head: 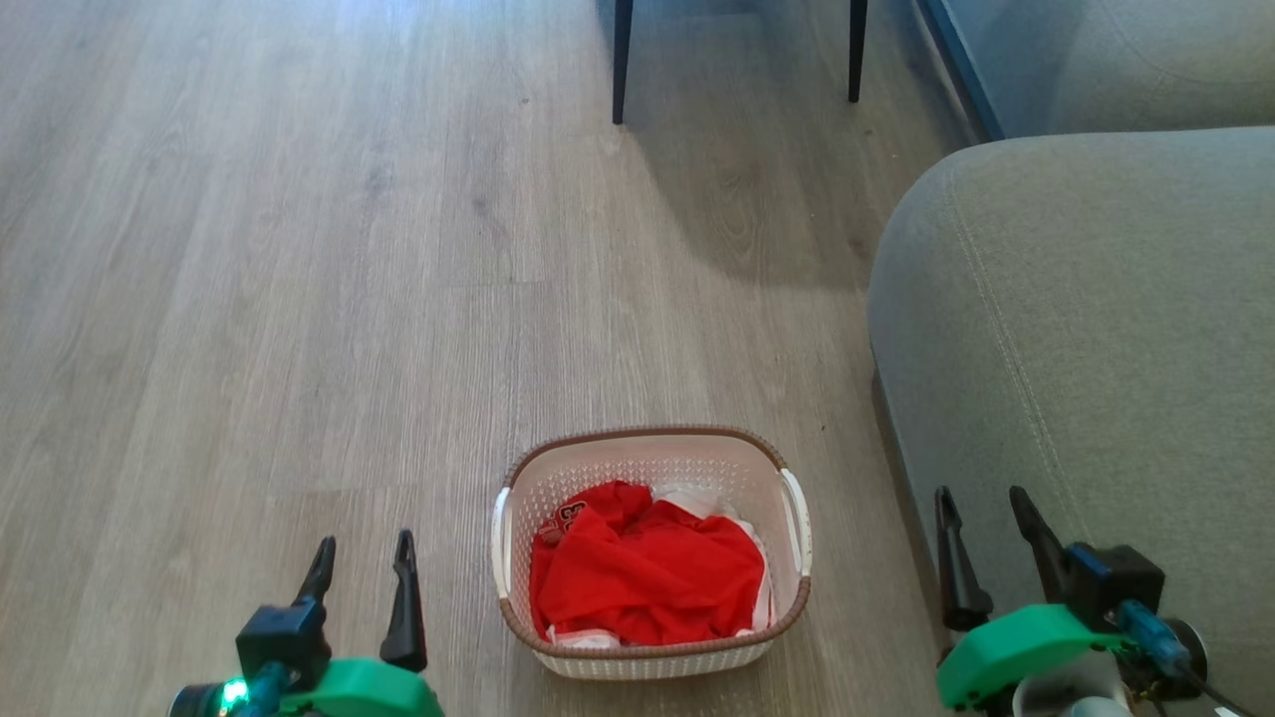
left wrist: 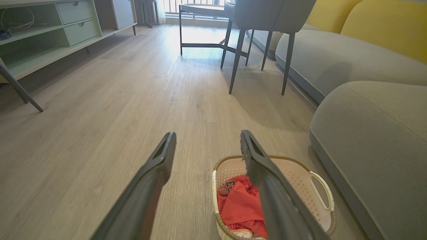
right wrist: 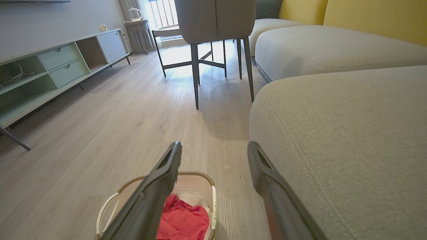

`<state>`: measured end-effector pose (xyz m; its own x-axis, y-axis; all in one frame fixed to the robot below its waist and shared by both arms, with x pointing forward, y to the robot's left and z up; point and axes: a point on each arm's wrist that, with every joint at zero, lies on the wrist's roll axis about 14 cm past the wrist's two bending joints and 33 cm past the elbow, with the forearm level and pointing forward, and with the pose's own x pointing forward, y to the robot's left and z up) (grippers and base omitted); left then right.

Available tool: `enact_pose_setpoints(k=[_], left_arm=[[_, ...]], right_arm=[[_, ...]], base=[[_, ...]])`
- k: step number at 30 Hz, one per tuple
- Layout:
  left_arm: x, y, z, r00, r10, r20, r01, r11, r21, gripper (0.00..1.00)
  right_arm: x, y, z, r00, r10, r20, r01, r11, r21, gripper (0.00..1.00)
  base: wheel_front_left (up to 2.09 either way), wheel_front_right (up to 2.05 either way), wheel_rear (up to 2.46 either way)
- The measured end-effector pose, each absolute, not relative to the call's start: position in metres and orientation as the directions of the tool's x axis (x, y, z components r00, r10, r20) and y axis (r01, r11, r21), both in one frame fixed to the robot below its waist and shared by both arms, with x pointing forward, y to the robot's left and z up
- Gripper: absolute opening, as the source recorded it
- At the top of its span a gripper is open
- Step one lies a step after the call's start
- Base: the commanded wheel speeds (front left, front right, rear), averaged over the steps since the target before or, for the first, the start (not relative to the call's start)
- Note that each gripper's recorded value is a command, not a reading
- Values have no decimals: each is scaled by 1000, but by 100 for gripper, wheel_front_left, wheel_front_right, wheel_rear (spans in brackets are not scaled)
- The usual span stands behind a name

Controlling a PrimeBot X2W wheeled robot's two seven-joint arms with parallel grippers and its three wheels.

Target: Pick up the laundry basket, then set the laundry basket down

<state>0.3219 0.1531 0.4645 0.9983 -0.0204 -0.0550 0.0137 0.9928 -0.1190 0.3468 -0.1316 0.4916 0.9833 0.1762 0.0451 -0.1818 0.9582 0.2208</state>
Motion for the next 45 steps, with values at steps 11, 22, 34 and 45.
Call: enact_pose_setpoints(k=[11, 22, 34, 45], left_arm=[[322, 155, 465, 998, -18, -54, 13, 996, -87, 100], [320, 155, 456, 996, -23, -83, 15, 996, -93, 100], [297, 158, 416, 976, -12, -219, -12, 994, -105, 0], [298, 162, 411, 967, 3, -255, -62, 973, -223, 0]], right_arm=[[347, -131, 491, 983, 177, 42, -182, 958, 221, 100], [348, -132, 490, 984, 176, 39, -180, 958, 223, 100], [332, -133, 450, 982, 168, -87, -140, 956, 259, 0], [332, -139, 447, 985, 134, -108, -85, 924, 372, 0]], base=[[0, 0, 0], [0, 0, 0], [0, 0, 0], [0, 0, 0]])
